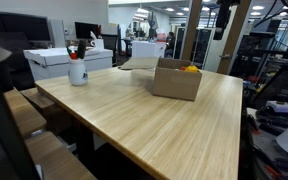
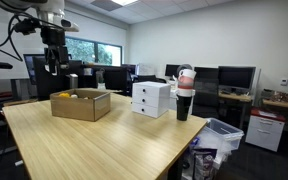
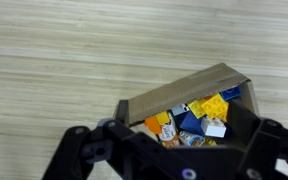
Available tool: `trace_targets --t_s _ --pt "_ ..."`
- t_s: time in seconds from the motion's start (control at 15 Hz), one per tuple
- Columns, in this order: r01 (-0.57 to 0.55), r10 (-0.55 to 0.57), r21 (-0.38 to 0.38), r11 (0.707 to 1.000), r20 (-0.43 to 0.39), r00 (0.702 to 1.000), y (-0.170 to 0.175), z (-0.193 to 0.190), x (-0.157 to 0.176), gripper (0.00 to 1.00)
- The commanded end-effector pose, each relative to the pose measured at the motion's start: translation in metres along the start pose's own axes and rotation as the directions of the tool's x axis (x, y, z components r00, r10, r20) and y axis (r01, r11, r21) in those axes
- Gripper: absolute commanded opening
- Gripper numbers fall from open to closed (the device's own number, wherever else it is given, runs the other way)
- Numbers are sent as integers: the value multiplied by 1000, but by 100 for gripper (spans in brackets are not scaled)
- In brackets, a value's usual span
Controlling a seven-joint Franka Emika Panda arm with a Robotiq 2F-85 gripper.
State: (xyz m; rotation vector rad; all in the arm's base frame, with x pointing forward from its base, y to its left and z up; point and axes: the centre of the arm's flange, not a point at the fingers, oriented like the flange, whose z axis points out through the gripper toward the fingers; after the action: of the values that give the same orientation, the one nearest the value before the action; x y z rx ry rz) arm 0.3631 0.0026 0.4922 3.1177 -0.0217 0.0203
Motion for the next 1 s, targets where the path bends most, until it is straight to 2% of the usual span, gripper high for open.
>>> trace_targets --t_s 0.0,0.27,0.53,0.73,0.87,0.93 --pt "0 0 0 1000 0 1000 0 0 0 100" --pt "0 0 0 1000 0 1000 0 0 0 100" --pt "157 -156 -16 987 55 986 -44 17 16 100" --pt "265 -264 -12 964 81 961 -71 27 21 100" --pt "309 -308 -1 951 68 949 -84 32 24 100" --pt "344 -345 17 939 28 938 -93 34 28 100"
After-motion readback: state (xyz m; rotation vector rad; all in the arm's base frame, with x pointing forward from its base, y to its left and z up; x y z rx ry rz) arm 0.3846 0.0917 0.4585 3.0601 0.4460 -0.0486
